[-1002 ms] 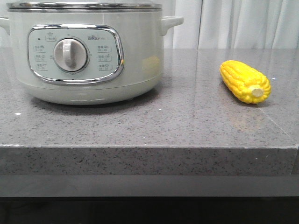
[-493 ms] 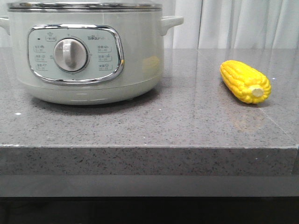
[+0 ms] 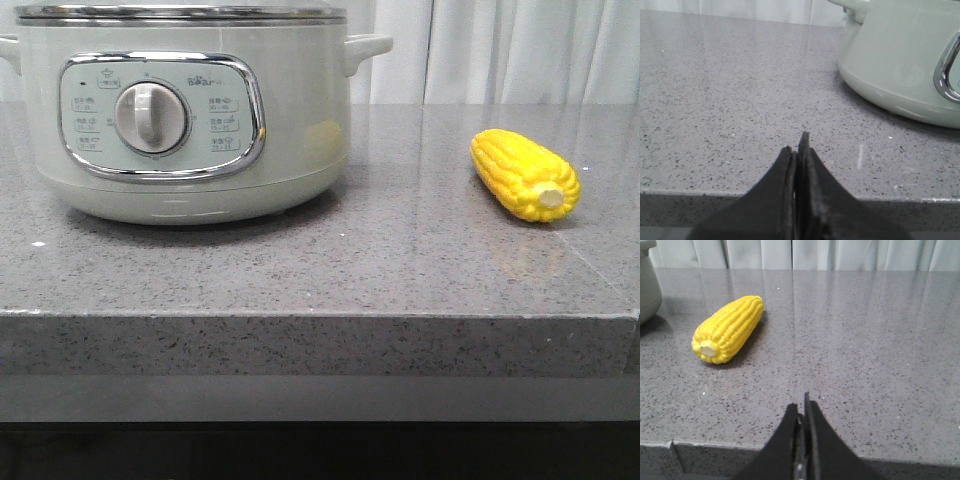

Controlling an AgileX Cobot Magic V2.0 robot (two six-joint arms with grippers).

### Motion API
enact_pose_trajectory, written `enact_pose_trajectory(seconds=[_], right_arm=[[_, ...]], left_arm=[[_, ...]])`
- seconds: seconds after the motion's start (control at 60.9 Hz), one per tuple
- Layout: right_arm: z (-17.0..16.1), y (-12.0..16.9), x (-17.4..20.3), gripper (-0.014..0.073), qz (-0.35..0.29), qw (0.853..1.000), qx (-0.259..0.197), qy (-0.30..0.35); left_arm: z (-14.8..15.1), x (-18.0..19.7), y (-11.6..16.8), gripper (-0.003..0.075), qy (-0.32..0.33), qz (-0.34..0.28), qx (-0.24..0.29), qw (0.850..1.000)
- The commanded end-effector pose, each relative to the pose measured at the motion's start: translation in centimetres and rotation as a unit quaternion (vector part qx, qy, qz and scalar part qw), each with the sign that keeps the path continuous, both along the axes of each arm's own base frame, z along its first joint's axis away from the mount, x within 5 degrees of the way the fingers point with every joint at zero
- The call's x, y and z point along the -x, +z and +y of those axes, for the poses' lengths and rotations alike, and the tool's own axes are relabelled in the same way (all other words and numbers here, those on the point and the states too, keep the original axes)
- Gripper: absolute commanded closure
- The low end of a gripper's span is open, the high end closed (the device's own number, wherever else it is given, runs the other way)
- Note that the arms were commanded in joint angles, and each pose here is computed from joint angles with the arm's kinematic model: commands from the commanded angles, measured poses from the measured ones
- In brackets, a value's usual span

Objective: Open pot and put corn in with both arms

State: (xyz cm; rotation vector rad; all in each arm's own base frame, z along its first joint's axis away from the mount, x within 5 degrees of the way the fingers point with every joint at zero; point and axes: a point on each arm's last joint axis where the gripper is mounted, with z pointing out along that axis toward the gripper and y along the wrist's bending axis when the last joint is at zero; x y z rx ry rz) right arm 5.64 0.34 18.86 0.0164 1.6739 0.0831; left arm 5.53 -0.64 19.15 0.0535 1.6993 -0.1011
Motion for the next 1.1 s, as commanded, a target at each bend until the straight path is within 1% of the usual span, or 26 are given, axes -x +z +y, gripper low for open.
enact_pose_trajectory(seconds=[0.0, 0.148, 0.214, 0.312, 0.411, 0.46, 0.608, 0.674, 0.789, 0.937, 1.085], right_arm=[[-0.1, 0.9, 0.1, 0.0668, -0.051, 0.999, 0.005, -0.005], [-0.1, 1.0, 0.1, 0.0668, -0.053, 0.999, 0.005, -0.005], [-0.1, 1.3, 0.1, 0.0668, -0.069, 0.998, 0.004, -0.007], [-0.2, 2.1, 0.3, 0.0668, -0.088, 0.996, 0.003, -0.009], [-0.1, 3.8, 0.6, 0.0668, -0.099, 0.995, 0.003, -0.006], [-0.1, 5.3, 1.0, 0.0668, -0.101, 0.995, 0.003, -0.003], [0.0, 9.8, 1.3, 0.0668, -0.096, 0.995, 0.005, 0.003], [0.1, 11.5, 0.7, 0.0668, -0.081, 0.997, 0.005, 0.004], [0.1, 14.3, -1.0, 0.0668, -0.068, 0.998, 0.005, 0.004], [0.1, 16.1, -3.0, 0.0668, -0.060, 0.998, 0.005, 0.002], [0.1, 16.2, -3.6, 0.0668, -0.053, 0.999, 0.005, 0.002]], left_arm=[[0.1, 0.1, 0.8, 0.0738, 0.005, -0.047, 0.010, 0.999], [0.1, 0.1, 0.9, 0.0738, 0.006, -0.053, 0.011, 0.999], [0.2, 0.1, 1.4, 0.0738, 0.009, -0.078, 0.013, 0.997], [0.3, 0.3, 2.8, 0.0738, 0.013, -0.127, 0.018, 0.992], [0.3, 0.7, 4.8, 0.0739, 0.012, -0.145, 0.019, 0.989], [0.2, 0.9, 6.2, 0.0739, 0.010, -0.147, 0.019, 0.989], [0.1, 0.6, 11.0, 0.0739, 0.003, -0.123, 0.016, 0.992], [0.0, -0.4, 13.0, 0.0739, 0.003, -0.112, 0.015, 0.994], [-0.2, -2.8, 15.4, 0.0739, 0.002, -0.082, 0.013, 0.997], [-0.3, -4.9, 16.4, 0.0738, 0.002, -0.057, 0.012, 0.998], [-0.4, -5.5, 16.3, 0.0738, 0.003, -0.046, 0.011, 0.999]])
